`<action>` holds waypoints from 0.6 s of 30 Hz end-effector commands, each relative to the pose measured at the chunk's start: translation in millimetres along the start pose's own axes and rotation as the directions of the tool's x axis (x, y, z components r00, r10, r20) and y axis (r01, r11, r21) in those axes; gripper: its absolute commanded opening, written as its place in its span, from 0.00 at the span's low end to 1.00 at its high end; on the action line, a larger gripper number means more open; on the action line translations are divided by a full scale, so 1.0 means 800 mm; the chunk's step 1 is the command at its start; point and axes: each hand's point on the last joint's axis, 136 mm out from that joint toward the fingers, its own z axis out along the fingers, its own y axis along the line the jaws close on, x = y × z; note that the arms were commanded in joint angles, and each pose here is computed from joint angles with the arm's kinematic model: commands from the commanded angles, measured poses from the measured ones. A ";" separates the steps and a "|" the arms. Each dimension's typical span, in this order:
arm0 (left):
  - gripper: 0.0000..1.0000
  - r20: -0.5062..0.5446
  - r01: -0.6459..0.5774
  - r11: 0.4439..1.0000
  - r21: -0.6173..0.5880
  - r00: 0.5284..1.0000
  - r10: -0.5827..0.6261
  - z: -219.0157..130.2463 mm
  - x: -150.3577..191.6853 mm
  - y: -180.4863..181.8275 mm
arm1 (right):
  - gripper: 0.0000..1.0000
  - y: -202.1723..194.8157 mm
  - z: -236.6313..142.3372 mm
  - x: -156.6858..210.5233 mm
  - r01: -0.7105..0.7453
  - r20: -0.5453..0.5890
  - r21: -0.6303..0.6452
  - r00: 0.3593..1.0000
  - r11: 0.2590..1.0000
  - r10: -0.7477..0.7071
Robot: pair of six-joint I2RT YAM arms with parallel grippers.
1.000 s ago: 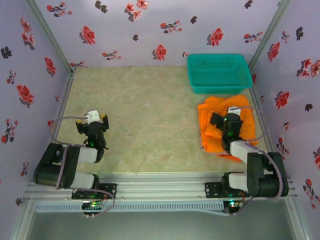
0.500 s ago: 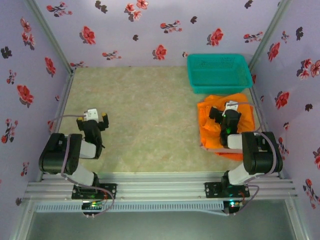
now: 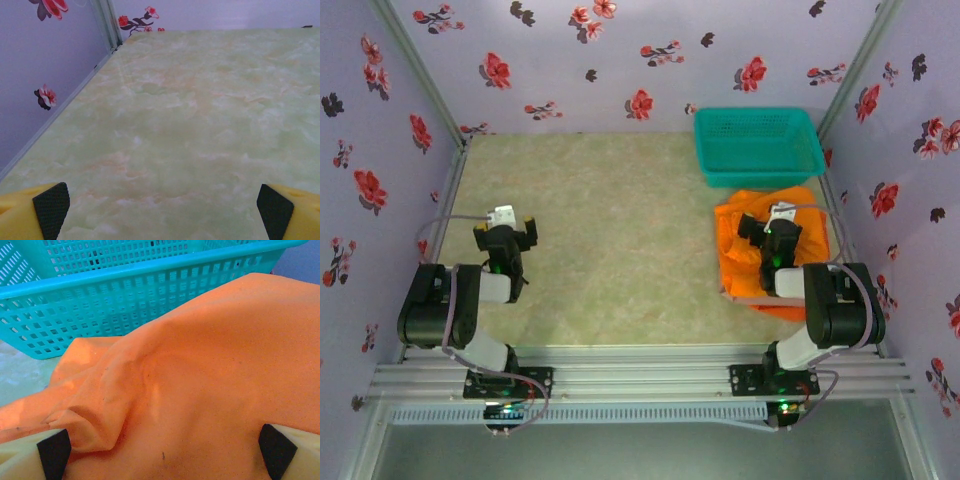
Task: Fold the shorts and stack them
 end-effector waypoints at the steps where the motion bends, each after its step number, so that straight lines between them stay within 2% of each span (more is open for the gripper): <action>1: 0.99 0.005 0.012 1.000 0.002 1.000 -0.012 0.003 -0.004 0.002 | 0.99 -0.004 0.004 0.003 0.020 -0.016 0.013 1.000 1.000 -0.020; 18: 0.99 0.005 0.015 1.000 0.002 1.000 -0.015 0.003 -0.005 0.002 | 0.99 -0.005 0.004 0.004 0.021 -0.018 0.013 1.000 1.000 -0.020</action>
